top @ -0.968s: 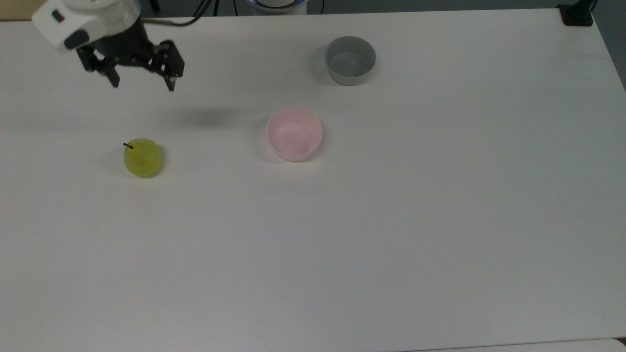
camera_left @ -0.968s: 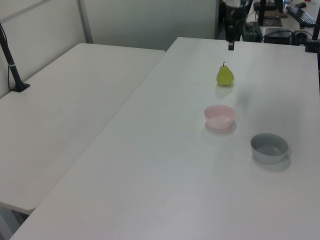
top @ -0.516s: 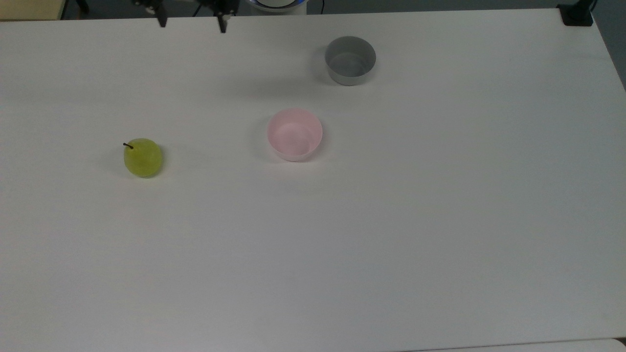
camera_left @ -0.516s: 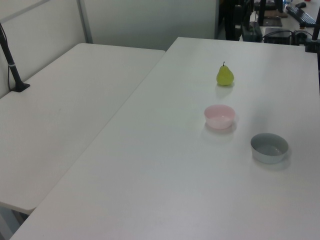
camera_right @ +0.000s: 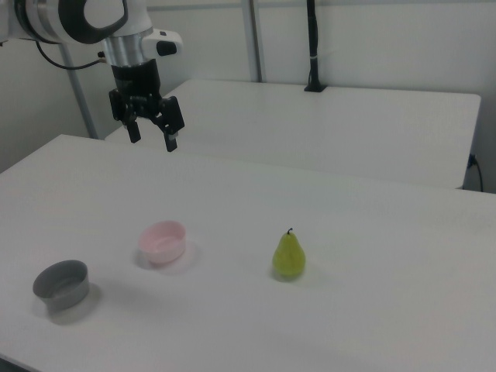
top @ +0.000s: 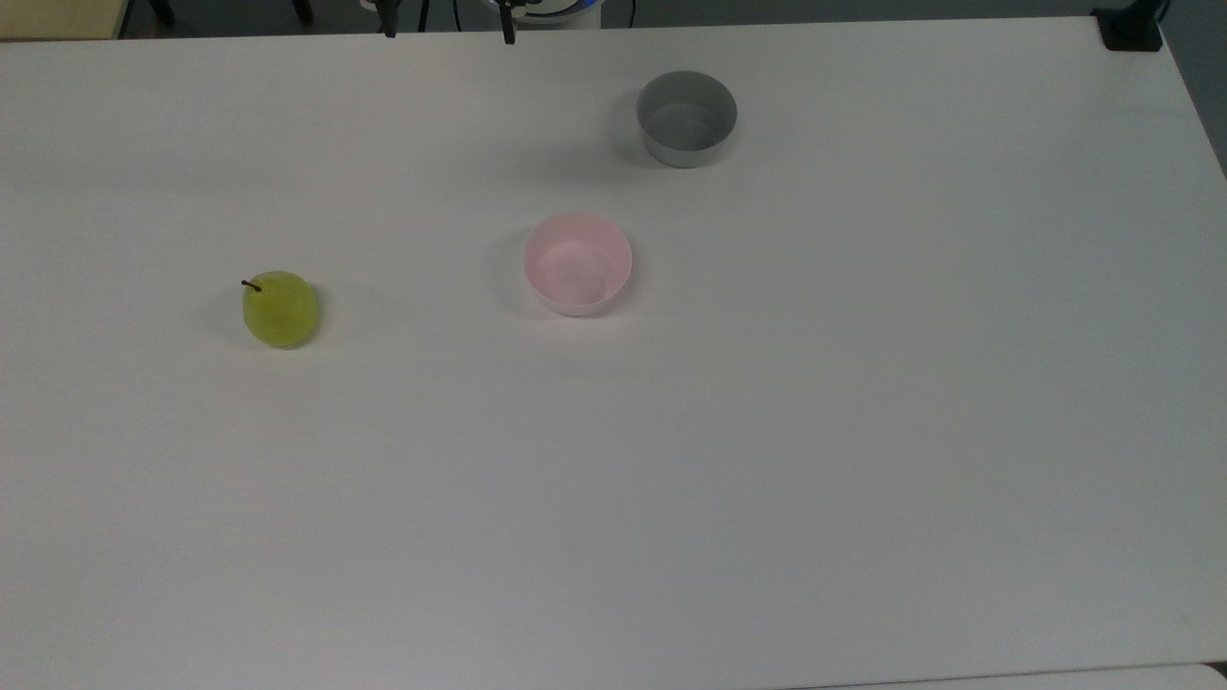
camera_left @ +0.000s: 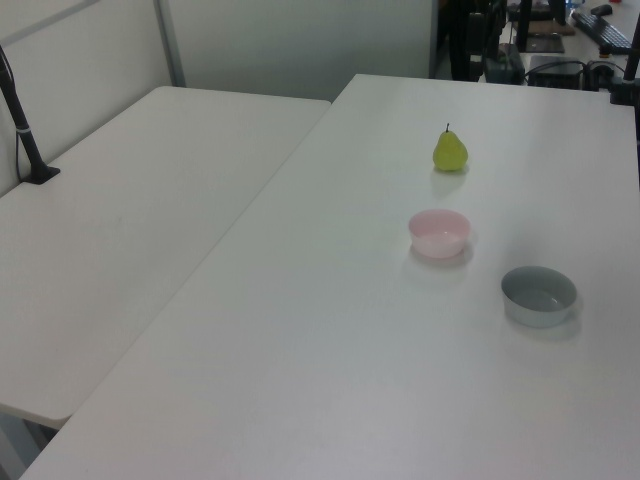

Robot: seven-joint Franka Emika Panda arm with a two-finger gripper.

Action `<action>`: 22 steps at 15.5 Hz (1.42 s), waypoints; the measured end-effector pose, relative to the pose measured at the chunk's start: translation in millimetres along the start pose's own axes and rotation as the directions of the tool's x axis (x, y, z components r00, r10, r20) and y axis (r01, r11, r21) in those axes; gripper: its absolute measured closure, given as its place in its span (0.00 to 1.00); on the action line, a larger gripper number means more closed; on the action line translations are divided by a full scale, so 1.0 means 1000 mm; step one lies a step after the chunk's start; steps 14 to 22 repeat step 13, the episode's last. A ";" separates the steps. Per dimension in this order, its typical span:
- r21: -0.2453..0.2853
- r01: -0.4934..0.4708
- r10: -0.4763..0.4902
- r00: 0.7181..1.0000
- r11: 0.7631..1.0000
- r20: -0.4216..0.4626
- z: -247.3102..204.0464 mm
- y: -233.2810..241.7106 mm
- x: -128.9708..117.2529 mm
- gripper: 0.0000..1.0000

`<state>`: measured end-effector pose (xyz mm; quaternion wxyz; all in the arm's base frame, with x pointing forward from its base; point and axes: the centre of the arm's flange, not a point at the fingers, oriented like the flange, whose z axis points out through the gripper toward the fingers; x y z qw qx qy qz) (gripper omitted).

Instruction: Pick up a pear from the bowl

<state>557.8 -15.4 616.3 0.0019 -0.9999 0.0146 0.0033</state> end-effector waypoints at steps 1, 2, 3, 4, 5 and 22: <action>0.000 0.027 -0.027 1.000 1.000 -0.002 0.000 0.000 0.000 0.00; 0.000 0.055 -0.055 0.998 0.998 -0.004 0.000 0.000 0.001 0.00; -0.001 0.087 -0.087 0.996 0.996 -0.013 -0.001 0.003 0.002 0.00; 0.000 0.096 -0.096 0.995 0.995 -0.025 -0.002 0.005 0.003 0.00; 0.008 0.097 -0.097 0.994 0.995 -0.041 -0.002 0.005 0.005 0.00; 0.019 0.091 -0.089 0.993 0.996 -0.072 -0.004 0.009 0.008 0.00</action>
